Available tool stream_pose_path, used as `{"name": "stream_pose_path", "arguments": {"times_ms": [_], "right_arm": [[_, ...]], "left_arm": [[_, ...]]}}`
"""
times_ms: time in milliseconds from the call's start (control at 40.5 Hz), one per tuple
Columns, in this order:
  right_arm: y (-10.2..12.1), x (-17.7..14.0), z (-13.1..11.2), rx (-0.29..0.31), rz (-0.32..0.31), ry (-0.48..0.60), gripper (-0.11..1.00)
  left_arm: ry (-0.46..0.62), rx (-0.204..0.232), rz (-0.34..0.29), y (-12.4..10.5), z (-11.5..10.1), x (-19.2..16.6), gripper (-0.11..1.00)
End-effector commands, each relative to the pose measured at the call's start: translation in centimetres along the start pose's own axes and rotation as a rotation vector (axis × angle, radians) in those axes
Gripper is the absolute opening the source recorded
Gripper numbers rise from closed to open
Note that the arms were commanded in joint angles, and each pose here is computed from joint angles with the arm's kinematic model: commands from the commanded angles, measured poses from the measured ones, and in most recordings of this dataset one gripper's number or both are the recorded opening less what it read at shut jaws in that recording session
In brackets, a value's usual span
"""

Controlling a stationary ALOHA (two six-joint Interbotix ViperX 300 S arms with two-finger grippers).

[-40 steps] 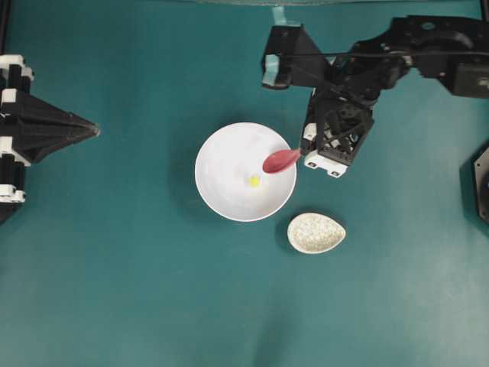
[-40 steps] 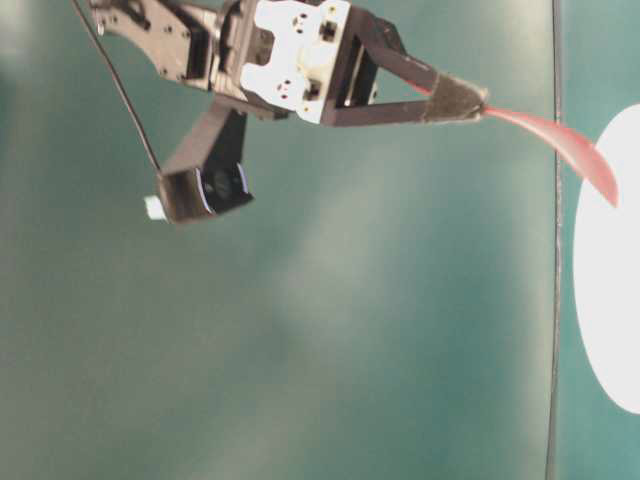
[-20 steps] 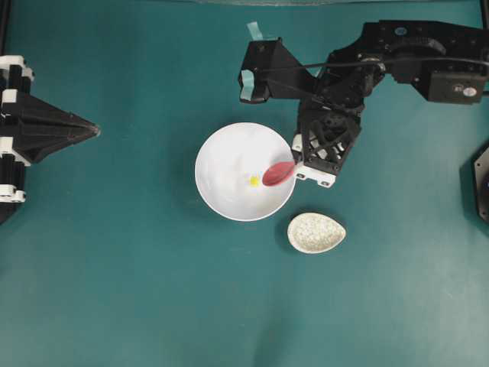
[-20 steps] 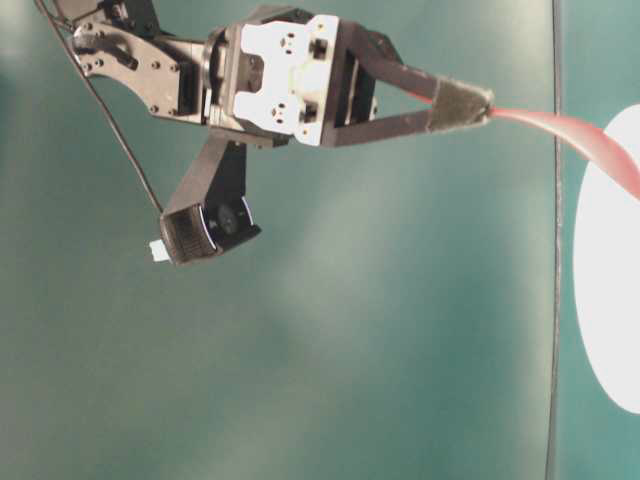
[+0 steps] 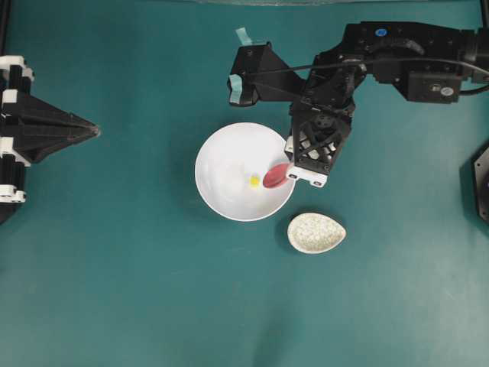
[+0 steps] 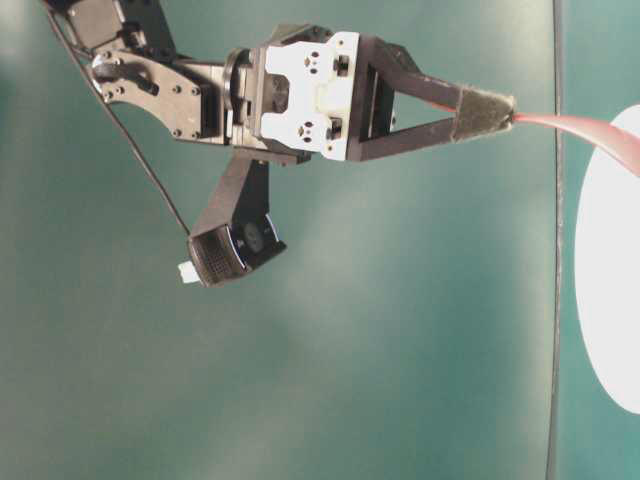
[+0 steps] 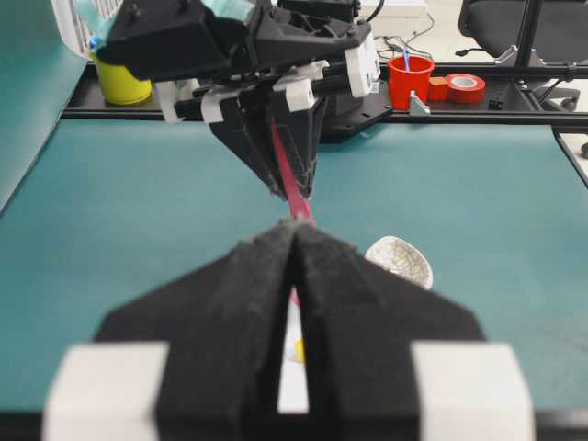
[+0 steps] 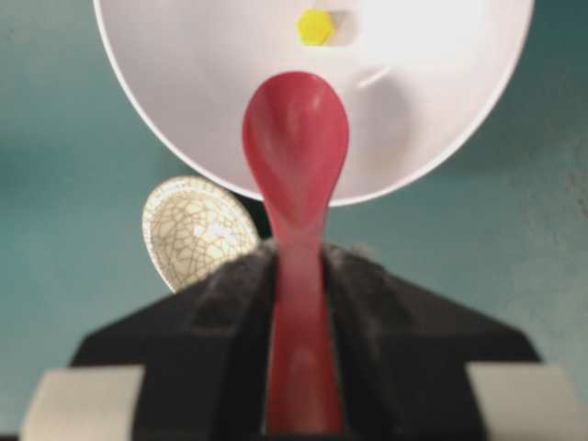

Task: Scoop the yellow hexagonal prism block from the bowl with a spoon using the right arm.
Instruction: 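Lower the spoon bowl into the white bowl beside the yellow block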

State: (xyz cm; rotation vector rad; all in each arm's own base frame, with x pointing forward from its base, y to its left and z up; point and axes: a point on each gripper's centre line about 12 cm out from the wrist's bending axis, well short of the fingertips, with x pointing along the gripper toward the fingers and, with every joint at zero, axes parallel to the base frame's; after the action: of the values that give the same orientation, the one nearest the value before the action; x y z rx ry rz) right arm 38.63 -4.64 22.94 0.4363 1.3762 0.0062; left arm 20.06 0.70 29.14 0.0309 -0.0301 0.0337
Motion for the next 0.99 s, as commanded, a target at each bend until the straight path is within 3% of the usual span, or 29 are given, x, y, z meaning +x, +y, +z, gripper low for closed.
{"name": "stream_pose_path", "arguments": {"times_ms": [0, 963], "right_arm": [[0.5, -0.9, 0.5, -0.011, 0.004, -0.030, 0.24], [0.4, 1.4, 1.3, -0.026, -0.011, -0.019, 0.24]], "left_arm": [[-0.029, 0.006, 0.001, 0.1, 1.1, 0.2, 0.00], [-0.029, 0.009, 0.001, 0.0, 1.1, 0.2, 0.00]]}}
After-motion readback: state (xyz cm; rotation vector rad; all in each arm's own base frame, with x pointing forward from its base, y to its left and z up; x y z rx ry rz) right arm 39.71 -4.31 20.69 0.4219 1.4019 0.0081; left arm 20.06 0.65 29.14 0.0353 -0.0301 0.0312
